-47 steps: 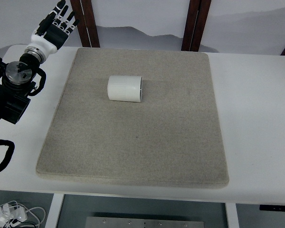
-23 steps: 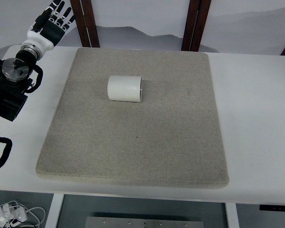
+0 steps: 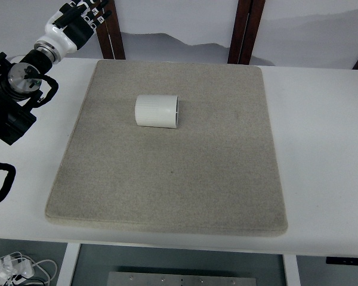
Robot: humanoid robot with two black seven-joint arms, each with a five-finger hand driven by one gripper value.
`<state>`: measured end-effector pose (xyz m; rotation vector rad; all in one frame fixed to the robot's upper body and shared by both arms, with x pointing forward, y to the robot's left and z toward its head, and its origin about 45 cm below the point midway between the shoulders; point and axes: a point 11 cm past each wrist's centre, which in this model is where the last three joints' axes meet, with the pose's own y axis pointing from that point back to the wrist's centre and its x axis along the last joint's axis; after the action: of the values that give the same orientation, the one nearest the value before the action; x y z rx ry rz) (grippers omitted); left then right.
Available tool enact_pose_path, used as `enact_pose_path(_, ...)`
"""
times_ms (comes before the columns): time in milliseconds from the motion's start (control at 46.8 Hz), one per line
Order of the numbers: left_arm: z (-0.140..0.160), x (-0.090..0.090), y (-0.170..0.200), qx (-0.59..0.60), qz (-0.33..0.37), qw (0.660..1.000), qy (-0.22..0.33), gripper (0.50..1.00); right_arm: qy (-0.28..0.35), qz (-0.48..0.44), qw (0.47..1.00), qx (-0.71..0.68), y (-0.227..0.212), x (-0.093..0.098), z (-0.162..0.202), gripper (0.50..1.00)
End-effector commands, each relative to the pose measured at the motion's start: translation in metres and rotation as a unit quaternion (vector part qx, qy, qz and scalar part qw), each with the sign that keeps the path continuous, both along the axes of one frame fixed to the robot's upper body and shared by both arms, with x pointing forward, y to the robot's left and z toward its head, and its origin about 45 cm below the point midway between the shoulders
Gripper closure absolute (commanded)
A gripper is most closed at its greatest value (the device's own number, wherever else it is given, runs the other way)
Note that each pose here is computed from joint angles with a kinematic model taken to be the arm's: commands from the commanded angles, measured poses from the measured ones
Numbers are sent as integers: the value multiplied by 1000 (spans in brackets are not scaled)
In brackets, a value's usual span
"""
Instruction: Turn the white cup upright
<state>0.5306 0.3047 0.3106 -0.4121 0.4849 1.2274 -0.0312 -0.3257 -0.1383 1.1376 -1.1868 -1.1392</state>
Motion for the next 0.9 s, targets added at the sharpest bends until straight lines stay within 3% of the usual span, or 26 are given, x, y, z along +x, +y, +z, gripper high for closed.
enact_pose_path(0, 2, 1, -6, 45, -15, 999, -4, 500, 0, 0, 1000, 0, 0, 0, 0, 548)
enact_pose_path(171, 6, -4, -34, 139, -77, 987, -28, 500, 0, 0, 1000, 0, 0, 0, 0, 548)
enact_pose_path(427, 17, -11, -36, 277, -122, 951, -57, 500, 0, 0, 1000, 0, 0, 0, 0, 548)
enact_pose_path(598, 20, -18, -51, 376, -165, 908, -86, 500, 0, 0, 1000, 0, 0, 0, 0, 548)
enact_pose_path(876, 20, -33, -66, 535, -224, 804, -133, 501, 0, 0, 1000, 0, 0, 0, 0, 548)
